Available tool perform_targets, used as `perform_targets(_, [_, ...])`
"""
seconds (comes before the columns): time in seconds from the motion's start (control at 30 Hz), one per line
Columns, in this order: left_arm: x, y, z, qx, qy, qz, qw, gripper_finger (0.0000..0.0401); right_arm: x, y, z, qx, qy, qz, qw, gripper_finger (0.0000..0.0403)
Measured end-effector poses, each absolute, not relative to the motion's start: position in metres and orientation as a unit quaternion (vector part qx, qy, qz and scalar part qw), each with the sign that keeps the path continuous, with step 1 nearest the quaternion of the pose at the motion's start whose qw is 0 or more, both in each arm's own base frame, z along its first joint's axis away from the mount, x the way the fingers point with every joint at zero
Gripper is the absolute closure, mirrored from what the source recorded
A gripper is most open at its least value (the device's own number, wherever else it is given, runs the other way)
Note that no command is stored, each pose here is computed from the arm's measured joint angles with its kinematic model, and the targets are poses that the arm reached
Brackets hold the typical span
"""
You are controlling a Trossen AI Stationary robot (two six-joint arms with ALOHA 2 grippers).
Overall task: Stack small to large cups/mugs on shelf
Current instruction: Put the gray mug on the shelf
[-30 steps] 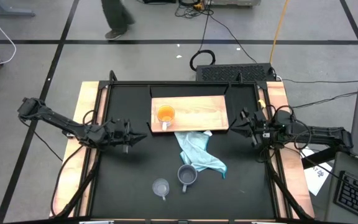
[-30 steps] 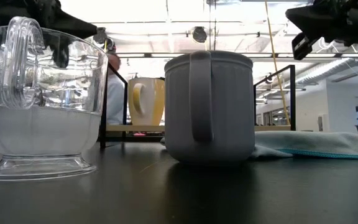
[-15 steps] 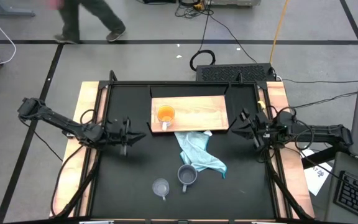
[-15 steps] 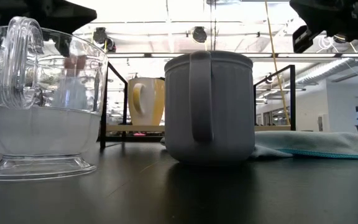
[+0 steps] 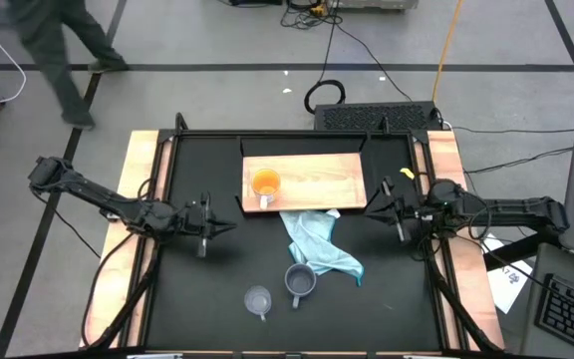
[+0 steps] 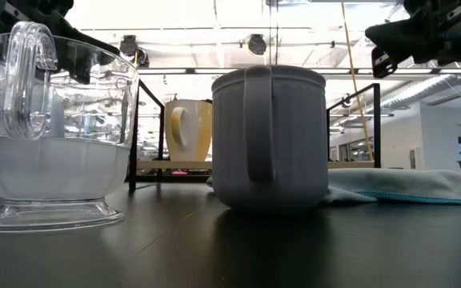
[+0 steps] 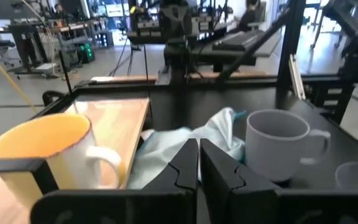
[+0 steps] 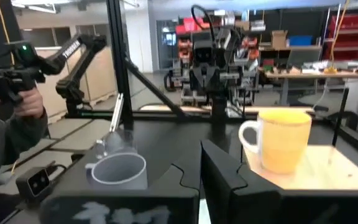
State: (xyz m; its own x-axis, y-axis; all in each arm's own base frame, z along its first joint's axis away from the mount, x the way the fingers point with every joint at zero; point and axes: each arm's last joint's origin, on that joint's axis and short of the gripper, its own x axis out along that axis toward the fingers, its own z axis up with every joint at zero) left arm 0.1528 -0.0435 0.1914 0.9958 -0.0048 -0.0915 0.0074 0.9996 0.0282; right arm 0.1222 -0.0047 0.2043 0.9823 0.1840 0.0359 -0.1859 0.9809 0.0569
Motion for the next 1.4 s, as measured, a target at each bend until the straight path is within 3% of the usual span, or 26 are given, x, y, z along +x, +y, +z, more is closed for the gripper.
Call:
perform_targets(0.4, [0.153, -0.040, 0.193, 0.035, 0.040, 0.044, 0.998, 0.0384, 0.137, -0.006, 0.195, 0.016, 0.018, 0.092, 0.995, 0.0403])
perform_targets(0.57, [0.152, -0.043, 0.188, 0.046, 0.064, -0.001, 0.997, 0.0388, 0.146, -0.001, 0.193, 0.006, 0.016, 0.112, 0.994, 0.0403])
perform_targets(0.77, [0.152, -0.042, 0.187, 0.046, 0.069, 0.006, 0.997, 0.0394, 0.164, 0.012, 0.201, 0.014, 0.016, 0.157, 0.987, 0.0403])
perform_targets(1.2, [0.152, -0.039, 0.187, 0.036, 0.070, 0.067, 0.995, 0.0382, 0.243, 0.068, 0.256, -0.007, 0.225, 0.222, 0.949, 0.0397])
perform_targets(1.4, [0.152, -0.039, 0.187, 0.028, 0.070, 0.068, 0.995, 0.0382, 0.269, 0.075, 0.260, 0.015, 0.296, 0.177, 0.939, 0.0330])
